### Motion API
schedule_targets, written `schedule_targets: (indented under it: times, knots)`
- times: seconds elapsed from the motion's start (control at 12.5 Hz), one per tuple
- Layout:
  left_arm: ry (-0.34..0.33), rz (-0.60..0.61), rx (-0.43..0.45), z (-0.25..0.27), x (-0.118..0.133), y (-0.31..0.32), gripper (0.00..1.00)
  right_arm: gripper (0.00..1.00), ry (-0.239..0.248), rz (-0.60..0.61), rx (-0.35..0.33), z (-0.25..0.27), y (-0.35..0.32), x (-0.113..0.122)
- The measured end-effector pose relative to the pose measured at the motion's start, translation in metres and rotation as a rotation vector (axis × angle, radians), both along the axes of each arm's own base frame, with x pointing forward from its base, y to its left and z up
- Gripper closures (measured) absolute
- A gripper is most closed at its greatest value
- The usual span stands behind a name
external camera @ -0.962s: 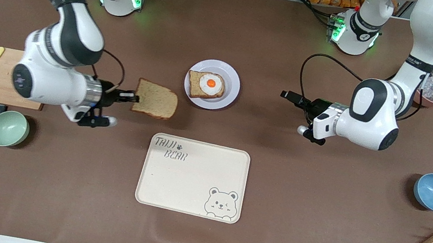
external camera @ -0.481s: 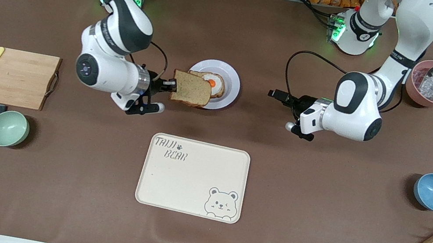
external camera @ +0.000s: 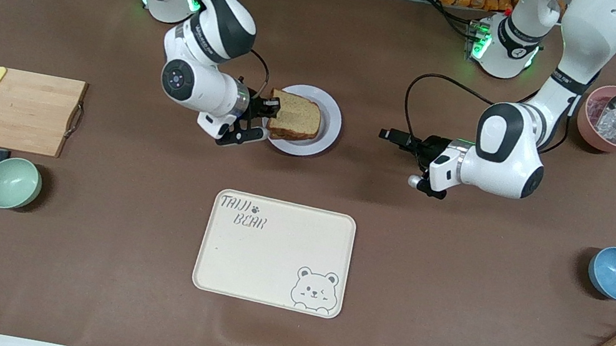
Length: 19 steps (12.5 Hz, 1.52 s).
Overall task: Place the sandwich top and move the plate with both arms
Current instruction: 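Carry the bread slice to the plate and lower it onto the egg toast, then open the right gripper and withdraw while the left gripper approaches the plate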
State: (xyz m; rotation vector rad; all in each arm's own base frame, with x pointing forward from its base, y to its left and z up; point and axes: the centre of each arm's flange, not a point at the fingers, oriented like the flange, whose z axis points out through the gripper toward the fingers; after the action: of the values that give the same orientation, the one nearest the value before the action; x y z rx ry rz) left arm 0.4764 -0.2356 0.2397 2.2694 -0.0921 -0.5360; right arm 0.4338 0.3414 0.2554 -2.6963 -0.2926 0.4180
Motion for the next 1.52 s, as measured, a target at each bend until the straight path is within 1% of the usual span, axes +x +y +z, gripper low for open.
schedule_targets:
  times: [0.16,0.4,0.48,0.56,0.64,0.72,0.8,0.88,1.04,1.12,1.28,1.36,1.44,1.52]
  knots:
    - [-0.028,-0.005,-0.036,-0.002,-0.003,0.002,0.00,0.94,-0.001,0.002,-0.009,-0.008,0.003,-0.011]
    - [-0.051,-0.006,-0.039,0.008,-0.001,0.003,0.00,0.94,-0.003,-0.030,-0.019,-0.009,0.010,-0.016]
    - [-0.051,-0.005,-0.039,0.008,-0.001,0.003,0.00,0.88,0.002,-0.046,-0.024,-0.009,0.010,-0.016]
    - [-0.050,-0.004,-0.040,0.008,-0.002,0.003,0.00,0.78,0.011,-0.069,-0.032,-0.009,0.009,-0.015]
    - [-0.049,-0.005,-0.042,0.008,-0.002,0.001,0.00,0.66,0.017,-0.088,-0.039,-0.009,0.009,-0.015]
    - [-0.048,-0.009,-0.044,0.008,-0.004,-0.002,0.00,0.51,0.020,-0.101,-0.042,-0.008,0.010,-0.015]
    - [-0.051,-0.011,-0.044,0.008,-0.005,-0.006,0.00,0.40,0.019,-0.110,-0.043,-0.007,0.009,-0.013]
    - [-0.057,0.006,-0.048,0.008,-0.006,-0.012,0.00,0.39,0.015,-0.121,-0.040,-0.005,0.008,-0.009]
    - [-0.060,0.058,-0.057,0.002,-0.012,-0.032,0.00,0.39,0.011,-0.142,-0.031,0.004,0.002,0.007]
    - [-0.047,0.082,-0.066,-0.003,-0.018,-0.043,0.00,0.39,0.023,-0.150,-0.029,0.011,-0.003,0.018]
    - [-0.019,0.143,-0.081,-0.015,-0.030,-0.064,0.00,0.39,0.058,-0.174,-0.023,0.035,-0.024,0.050]
    - [-0.015,0.154,-0.085,-0.021,-0.034,-0.069,0.00,0.38,0.063,-0.197,-0.017,0.047,-0.039,0.069]
    - [-0.025,0.150,-0.091,-0.025,-0.035,-0.068,0.00,0.36,0.061,-0.226,-0.015,0.055,-0.056,0.085]
    - [-0.042,0.138,-0.099,-0.030,-0.036,-0.064,0.00,0.36,0.057,-0.251,-0.021,0.060,-0.072,0.100]
